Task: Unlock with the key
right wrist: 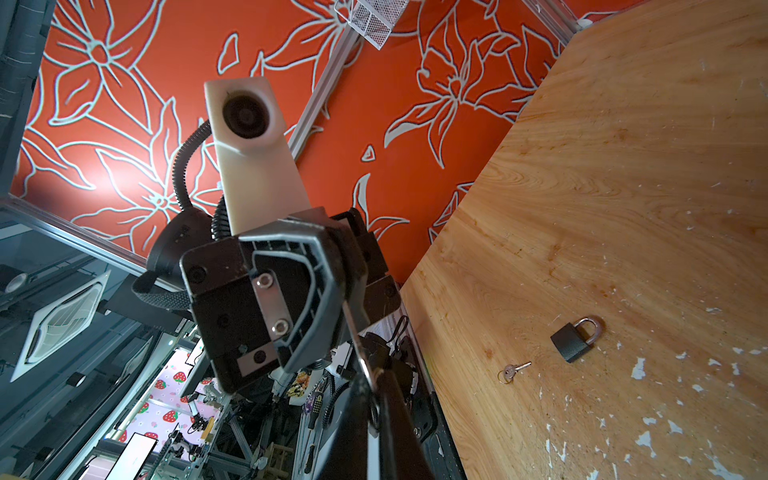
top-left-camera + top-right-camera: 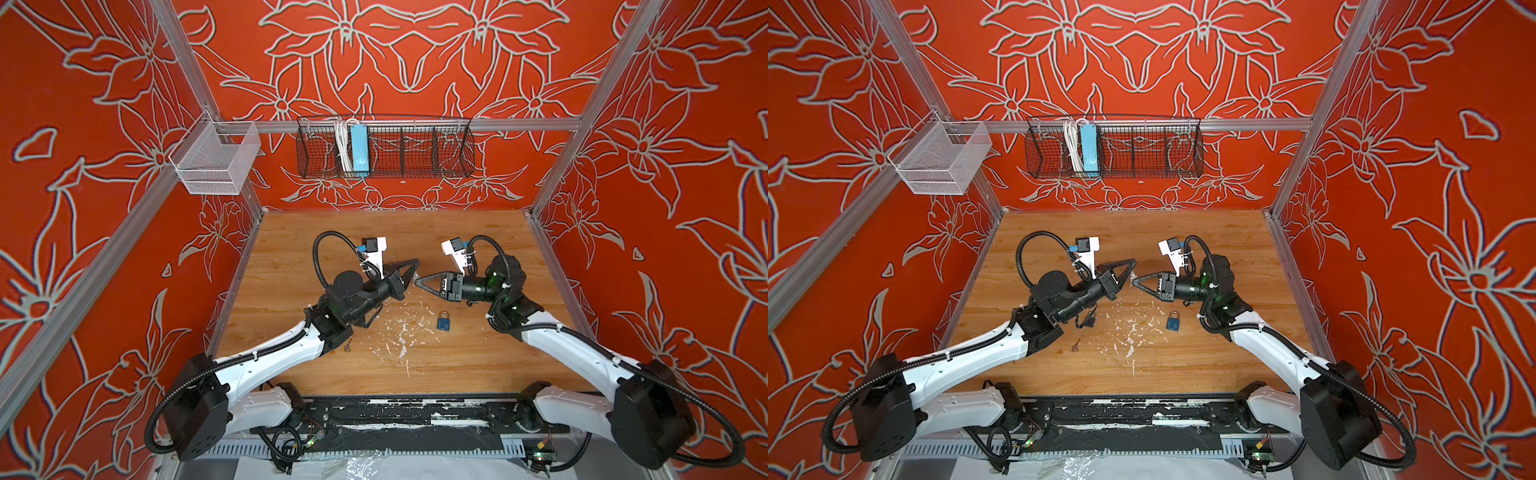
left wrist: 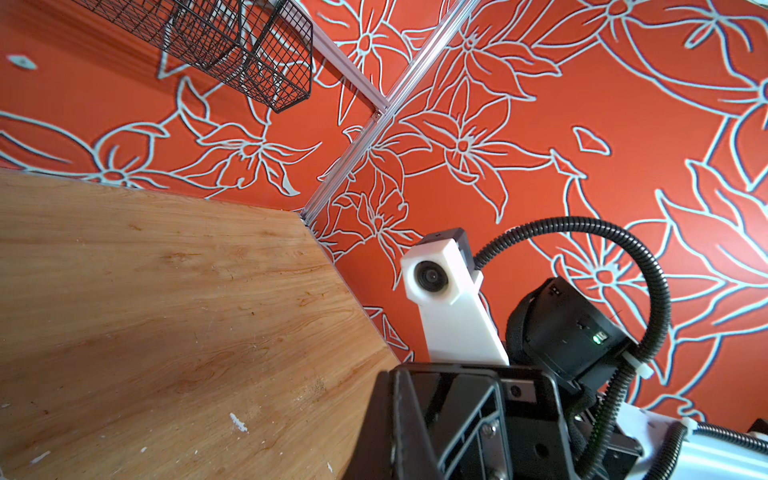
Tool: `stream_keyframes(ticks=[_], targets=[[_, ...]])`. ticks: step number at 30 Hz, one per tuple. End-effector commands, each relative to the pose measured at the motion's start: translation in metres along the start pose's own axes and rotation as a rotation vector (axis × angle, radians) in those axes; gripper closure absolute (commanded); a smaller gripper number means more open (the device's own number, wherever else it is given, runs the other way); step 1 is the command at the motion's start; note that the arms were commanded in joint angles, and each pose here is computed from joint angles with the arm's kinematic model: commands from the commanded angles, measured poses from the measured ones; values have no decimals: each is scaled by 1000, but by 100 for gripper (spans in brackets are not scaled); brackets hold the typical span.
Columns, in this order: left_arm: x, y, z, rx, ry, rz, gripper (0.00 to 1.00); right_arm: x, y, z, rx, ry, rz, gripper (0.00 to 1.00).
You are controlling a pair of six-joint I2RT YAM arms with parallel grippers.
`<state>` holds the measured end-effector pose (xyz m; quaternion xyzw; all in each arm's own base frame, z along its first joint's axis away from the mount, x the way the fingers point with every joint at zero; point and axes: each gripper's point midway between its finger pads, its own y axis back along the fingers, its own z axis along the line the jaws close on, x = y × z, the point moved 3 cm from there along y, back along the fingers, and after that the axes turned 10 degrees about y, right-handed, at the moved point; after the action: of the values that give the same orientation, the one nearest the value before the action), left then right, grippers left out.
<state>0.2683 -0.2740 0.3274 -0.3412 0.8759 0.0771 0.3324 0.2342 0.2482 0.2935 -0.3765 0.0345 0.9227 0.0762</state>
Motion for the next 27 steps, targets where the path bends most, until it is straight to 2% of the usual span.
stream_keyframes(ticks=[1,9,16,22,24,27], targets=[[-14,-3,-18,70,-1,-35,100,-6,-1,1,-4,12,-17,91],[-12,-4,-17,68,-2,-29,100,-6,0,2,-6,24,-20,100],[-11,-3,-16,41,2,-11,100,-3,3,-5,41,17,-16,100],[-13,4,-14,-10,10,-2,65,2,14,-18,104,-24,-14,100],[-13,8,-6,-61,25,-10,45,6,20,-22,131,-35,-5,100],[-12,13,7,-133,69,-22,35,13,30,-31,190,-57,5,100]])
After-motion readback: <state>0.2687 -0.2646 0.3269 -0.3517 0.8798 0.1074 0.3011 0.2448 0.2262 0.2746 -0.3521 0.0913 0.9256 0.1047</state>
